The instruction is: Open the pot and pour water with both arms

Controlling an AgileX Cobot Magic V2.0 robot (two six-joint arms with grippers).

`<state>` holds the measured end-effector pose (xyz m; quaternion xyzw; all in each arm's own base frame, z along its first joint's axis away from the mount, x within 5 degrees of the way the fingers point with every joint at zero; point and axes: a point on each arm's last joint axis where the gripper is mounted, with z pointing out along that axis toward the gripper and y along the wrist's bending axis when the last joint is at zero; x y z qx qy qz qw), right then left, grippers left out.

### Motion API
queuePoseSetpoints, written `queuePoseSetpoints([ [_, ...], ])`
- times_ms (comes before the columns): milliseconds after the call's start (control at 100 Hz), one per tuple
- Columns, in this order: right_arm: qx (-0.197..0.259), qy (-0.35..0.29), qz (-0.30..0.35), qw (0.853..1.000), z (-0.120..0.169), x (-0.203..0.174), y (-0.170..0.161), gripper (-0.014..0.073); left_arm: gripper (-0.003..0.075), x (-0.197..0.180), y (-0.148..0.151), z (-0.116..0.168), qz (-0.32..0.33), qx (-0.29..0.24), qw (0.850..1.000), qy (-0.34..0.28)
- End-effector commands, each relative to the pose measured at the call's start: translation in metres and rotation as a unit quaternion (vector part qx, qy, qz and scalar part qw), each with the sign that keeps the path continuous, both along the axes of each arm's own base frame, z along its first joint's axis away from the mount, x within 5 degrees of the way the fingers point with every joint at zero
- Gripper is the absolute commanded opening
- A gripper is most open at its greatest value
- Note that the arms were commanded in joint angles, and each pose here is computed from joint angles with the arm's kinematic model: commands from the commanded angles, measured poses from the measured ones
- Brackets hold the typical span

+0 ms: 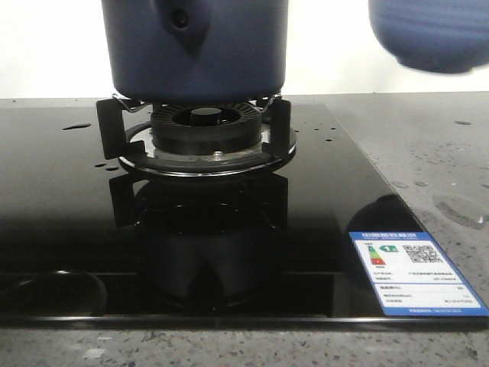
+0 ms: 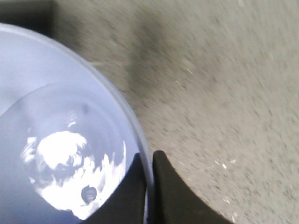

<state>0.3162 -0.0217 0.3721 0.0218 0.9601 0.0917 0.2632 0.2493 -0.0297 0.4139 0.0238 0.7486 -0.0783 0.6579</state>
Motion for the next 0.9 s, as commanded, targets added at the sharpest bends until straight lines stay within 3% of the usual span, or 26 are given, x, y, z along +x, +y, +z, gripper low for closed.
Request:
queuePoseSetpoints([
  [0, 0.008, -0.083, 0.024, 0.996, 0.048, -0.012, 0.015, -0.0074, 0.0369, -0.010, 0.004, 0.029, 0.016, -0.013, 0.997, -0.080],
  [270, 0.015, -0.154, 0.095, 0.983, 0.089, -0.012, 0.059, -0.0074, 0.0369, -0.010, 0.004, 0.029, 0.015, -0.014, 0.997, -0.079],
  [520, 0.046, -0.191, 0.157, 0.968, 0.100, 0.003, 0.105, -0.0074, 0.0369, -0.010, 0.004, 0.029, 0.015, -0.013, 0.997, -0.078],
  [890, 0.127, -0.283, 0.143, 0.940, 0.103, 0.034, 0.135, -0.0074, 0.0369, -0.010, 0.004, 0.029, 0.015, -0.015, 0.997, -0.078],
])
